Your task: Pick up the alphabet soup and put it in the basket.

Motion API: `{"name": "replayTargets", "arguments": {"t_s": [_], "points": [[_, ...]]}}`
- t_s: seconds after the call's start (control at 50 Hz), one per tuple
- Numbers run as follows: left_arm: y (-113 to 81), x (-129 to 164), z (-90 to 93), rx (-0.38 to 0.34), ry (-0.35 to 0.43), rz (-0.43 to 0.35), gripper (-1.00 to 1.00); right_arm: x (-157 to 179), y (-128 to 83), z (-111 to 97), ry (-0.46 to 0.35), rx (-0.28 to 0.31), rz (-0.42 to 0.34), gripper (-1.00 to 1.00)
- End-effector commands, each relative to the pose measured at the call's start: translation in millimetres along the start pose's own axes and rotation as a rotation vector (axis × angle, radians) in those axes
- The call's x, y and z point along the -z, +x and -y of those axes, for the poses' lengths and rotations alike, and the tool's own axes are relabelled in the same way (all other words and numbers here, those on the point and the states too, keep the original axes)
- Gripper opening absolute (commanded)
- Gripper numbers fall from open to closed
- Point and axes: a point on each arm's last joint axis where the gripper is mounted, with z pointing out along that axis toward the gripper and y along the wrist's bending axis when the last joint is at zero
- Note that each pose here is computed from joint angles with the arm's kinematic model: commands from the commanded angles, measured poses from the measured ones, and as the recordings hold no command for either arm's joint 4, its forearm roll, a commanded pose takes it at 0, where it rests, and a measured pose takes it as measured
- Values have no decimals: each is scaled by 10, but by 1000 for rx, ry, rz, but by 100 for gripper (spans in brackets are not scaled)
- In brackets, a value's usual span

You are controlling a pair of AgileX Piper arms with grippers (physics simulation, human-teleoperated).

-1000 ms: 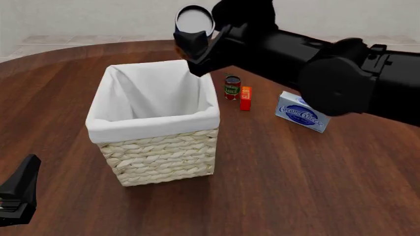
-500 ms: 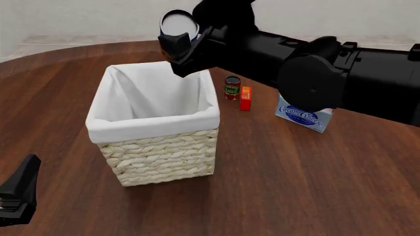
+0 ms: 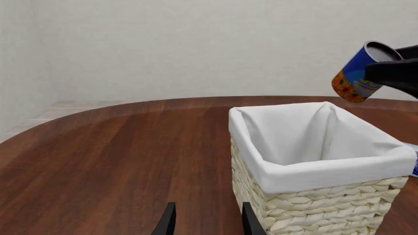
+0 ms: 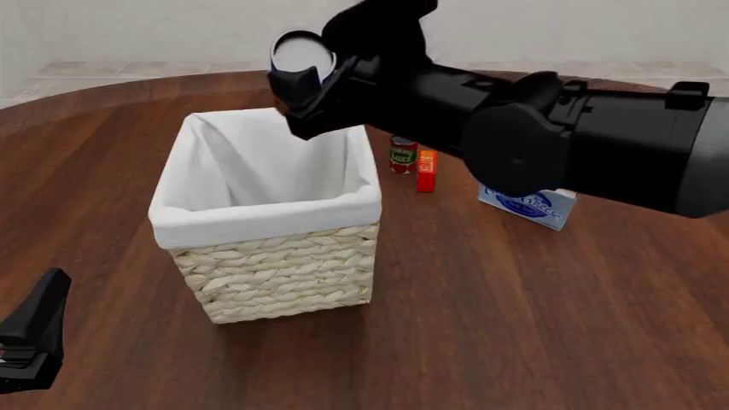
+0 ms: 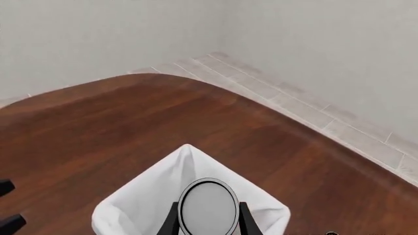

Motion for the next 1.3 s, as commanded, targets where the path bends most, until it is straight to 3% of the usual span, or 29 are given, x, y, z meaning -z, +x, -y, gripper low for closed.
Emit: {"name": "replayTargets", "arguments": {"t_s": [0.02,0.42,0.7,0.74,1.3], "points": [[0,0,0,0,0,0,100,-16,-35,-5,-1,-46,20,-100],[0,0,0,0,0,0,100,-83,27,-38,-8,-96,21,-100],[0,0,0,0,0,0,100,-188,102,-58,-12,-99,-7,-100],[0,0,0,0,0,0,100,-205,110,-87,-20,-126,-11,-100],[0,0,0,0,0,0,100,-362,256,-28,-3,-112,-51,-100]]}}
